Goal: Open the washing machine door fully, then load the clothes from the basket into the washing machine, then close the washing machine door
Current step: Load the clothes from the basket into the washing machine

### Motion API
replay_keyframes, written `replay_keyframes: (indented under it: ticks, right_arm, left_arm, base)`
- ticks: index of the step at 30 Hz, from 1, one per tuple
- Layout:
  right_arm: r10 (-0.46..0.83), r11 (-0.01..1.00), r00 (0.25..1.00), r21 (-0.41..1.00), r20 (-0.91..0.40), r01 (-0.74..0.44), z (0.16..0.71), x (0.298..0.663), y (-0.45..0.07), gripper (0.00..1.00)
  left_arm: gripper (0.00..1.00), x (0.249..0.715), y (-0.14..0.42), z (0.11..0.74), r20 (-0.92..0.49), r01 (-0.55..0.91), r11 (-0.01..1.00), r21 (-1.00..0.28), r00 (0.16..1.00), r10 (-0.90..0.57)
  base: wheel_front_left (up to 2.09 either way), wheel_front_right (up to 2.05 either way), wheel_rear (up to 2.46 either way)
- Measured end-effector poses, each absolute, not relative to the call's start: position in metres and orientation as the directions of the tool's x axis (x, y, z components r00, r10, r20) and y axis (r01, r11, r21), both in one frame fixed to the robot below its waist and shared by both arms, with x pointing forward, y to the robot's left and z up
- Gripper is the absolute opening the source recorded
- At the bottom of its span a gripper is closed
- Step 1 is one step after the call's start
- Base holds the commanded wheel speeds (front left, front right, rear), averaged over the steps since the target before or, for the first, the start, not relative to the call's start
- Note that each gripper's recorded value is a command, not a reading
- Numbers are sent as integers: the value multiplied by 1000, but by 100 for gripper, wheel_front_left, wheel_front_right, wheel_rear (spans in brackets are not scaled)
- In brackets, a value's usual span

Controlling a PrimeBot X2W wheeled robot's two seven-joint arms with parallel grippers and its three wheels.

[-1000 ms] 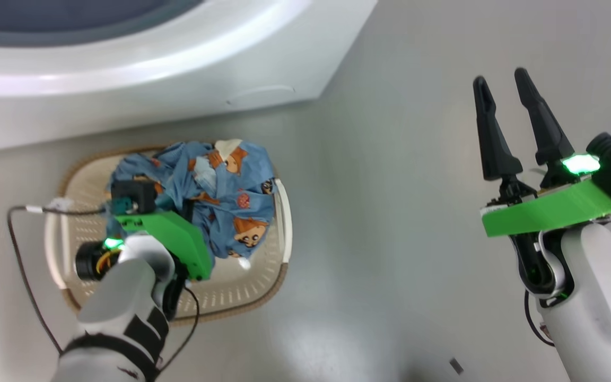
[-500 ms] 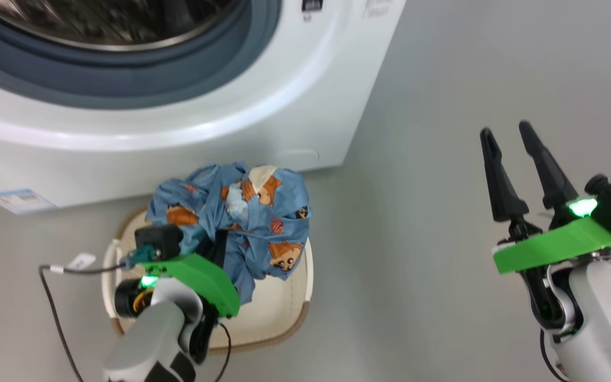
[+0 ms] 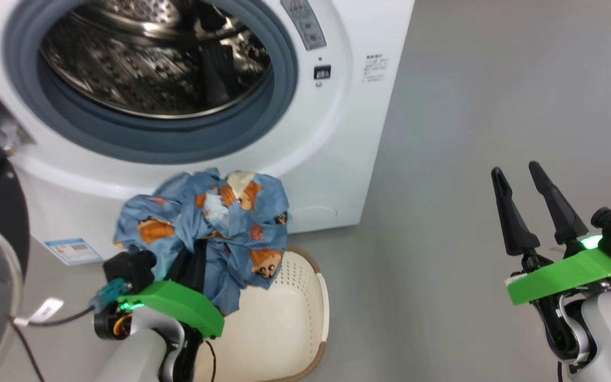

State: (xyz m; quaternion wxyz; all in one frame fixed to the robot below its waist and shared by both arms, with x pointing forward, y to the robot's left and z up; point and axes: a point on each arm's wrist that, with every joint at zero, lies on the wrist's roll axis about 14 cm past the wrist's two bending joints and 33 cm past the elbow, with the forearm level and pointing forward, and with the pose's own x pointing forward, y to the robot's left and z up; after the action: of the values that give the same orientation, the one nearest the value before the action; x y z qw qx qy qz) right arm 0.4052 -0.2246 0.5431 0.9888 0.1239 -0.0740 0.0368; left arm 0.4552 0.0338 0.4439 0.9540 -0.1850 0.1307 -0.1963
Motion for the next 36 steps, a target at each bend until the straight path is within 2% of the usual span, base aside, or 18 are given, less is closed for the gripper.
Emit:
replay_keyframes:
  ticks: [12, 24, 29, 36]
  right_arm:
    - [85, 964, 983, 237, 163, -123, 546, 391, -216, 100]
    - [105, 963, 986, 235, 126, -132, 534, 390, -210, 100]
    - [107, 964, 987, 231, 123, -133, 534, 394, -211, 100]
    - [114, 964, 986, 226, 121, -139, 534, 403, -210, 100]
  left_arm:
    - [0, 438, 56, 496, -17, 316, 866, -387, 937, -350]
    - [0, 443, 52, 504, 0, 321, 869, -376, 938, -347]
    - [0, 452, 49, 507, 3, 332, 868, -370, 935, -356]
    - [0, 489, 41, 524, 32, 352, 868, -349, 931, -364]
  base:
    - [0, 0, 0]
    - [0, 0, 0]
    - [0, 0, 0]
    - [0, 0, 0]
